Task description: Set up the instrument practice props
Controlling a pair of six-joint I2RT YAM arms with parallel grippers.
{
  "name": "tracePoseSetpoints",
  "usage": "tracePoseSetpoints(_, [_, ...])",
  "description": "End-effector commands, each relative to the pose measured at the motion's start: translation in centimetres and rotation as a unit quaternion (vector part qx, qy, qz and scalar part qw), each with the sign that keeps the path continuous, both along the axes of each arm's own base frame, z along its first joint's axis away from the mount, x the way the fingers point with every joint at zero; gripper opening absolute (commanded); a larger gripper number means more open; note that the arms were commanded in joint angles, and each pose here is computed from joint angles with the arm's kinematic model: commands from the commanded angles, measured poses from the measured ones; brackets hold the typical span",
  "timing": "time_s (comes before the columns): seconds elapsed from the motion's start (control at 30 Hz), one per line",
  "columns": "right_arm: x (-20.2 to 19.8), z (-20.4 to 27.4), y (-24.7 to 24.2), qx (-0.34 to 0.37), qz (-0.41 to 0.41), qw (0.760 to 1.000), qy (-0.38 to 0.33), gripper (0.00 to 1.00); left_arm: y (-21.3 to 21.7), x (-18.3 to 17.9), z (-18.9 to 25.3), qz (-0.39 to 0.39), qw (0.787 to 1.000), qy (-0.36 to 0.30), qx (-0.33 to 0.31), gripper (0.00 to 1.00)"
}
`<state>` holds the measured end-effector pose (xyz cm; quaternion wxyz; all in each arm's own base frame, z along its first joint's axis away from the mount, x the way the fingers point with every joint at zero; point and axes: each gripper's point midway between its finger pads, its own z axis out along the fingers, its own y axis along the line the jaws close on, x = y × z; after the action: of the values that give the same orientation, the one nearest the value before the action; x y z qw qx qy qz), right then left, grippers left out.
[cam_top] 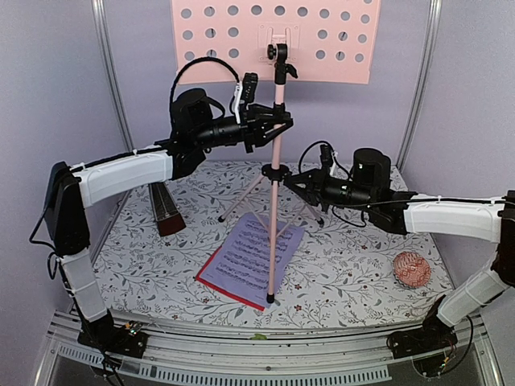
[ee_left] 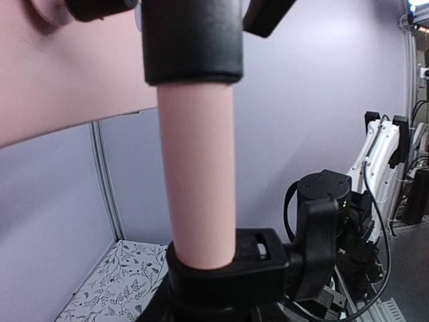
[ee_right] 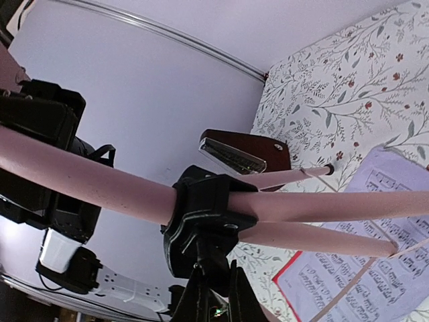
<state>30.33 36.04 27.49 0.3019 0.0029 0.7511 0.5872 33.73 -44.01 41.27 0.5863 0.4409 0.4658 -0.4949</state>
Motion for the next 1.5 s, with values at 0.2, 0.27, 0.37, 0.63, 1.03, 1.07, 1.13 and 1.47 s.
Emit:
tracePoseSetpoints(0.2, [-3.3,6.5,1.3,0.077,0.063,0.993,-0.058,0.22,0.1,-1.0,1.2,0.004,1.000,-0.010,-0.011,0.00])
tracePoseSetpoints(0.27, [-2.6,6.3,0.4,0.030,0.036,0.993,-0.111,0.34,0.2,-1.0,1.2,0.004,1.000,-0.010,-0.012,0.00])
tracePoseSetpoints(0.37, [-1.5,5.6,-0.9,-0.046,-0.006,0.981,-0.190,0.43,0.4,-1.0,1.3,0.006,1.000,-0.009,-0.015,0.00])
tracePoseSetpoints(0.63, [-0.3,6.2,-3.7,-0.204,-0.068,0.877,-0.430,0.52,0.6,-1.1,1.0,0.002,1.000,-0.005,-0.016,0.00])
tracePoseSetpoints(1.03, [-0.4,3.5,-3.5,-0.418,-0.008,0.564,-0.712,0.56,0.4,-1.0,0.8,-0.001,1.000,0.000,-0.016,0.00])
tracePoseSetpoints(1.07, [-0.2,3.2,-3.5,-0.435,-0.004,0.534,-0.725,0.56,0.4,-1.0,0.8,-0.001,1.000,0.000,-0.016,0.00])
tracePoseSetpoints(1.13, [0.0,2.6,-3.5,-0.453,0.000,0.499,-0.739,0.56,0.4,-1.0,0.8,-0.002,1.000,0.000,-0.017,0.00])
tracePoseSetpoints(1.47, [0.5,1.5,-2.7,-0.495,-0.002,0.378,-0.783,0.54,0.3,-0.9,0.7,-0.005,1.000,0.001,-0.018,0.00])
